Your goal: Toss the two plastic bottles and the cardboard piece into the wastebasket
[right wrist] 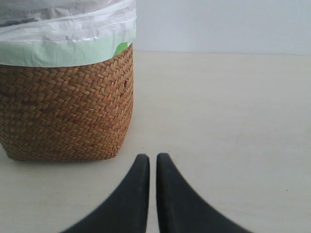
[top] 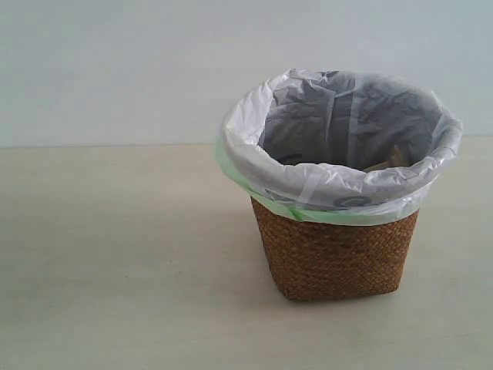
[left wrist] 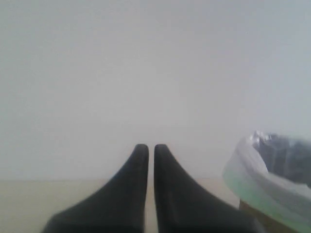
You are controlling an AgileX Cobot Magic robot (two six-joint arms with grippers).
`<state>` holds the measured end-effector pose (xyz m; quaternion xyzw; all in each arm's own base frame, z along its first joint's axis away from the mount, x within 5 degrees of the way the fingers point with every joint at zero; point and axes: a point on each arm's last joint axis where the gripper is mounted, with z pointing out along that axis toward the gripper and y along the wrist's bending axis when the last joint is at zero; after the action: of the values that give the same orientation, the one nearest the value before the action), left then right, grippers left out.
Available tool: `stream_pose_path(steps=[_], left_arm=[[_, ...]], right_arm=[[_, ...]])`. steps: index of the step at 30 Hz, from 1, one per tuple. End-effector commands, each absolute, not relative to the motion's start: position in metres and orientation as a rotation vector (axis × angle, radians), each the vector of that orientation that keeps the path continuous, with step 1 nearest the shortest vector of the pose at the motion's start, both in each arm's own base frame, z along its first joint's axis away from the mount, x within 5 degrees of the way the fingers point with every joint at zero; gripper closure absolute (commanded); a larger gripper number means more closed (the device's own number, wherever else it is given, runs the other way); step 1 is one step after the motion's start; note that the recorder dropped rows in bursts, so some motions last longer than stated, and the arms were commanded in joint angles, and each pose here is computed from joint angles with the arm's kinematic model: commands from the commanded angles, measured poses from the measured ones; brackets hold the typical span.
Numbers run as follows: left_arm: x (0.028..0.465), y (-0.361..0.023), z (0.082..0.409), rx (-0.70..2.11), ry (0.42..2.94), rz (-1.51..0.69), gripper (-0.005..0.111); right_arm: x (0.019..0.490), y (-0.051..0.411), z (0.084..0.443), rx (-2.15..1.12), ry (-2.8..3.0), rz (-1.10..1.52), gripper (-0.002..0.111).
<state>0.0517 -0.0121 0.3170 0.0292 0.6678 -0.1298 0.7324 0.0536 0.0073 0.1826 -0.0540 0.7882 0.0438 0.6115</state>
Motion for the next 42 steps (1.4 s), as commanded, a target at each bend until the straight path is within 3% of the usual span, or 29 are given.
stream_pose_path(steps=[1, 21, 35, 42], left_arm=[[0.046, -0.008, 0.307, -0.011, 1.312, -0.293, 0.103], [0.056, 0.003, 0.213, -0.125, 1.484, -0.057, 0.103], [0.054, 0.005, 0.185, -0.054, 1.796, 0.070, 0.103], [0.054, 0.005, 0.186, -0.051, 1.783, 0.072, 0.103]], right_arm=[[0.053, 0.007, 0.184, -0.134, 1.801, 0.092, 0.106], [0.053, 0.007, 0.184, -0.134, 1.801, 0.092, 0.106], [0.053, 0.007, 0.184, -0.134, 1.801, 0.092, 0.106], [0.053, 0.007, 0.184, -0.134, 1.801, 0.092, 0.106]])
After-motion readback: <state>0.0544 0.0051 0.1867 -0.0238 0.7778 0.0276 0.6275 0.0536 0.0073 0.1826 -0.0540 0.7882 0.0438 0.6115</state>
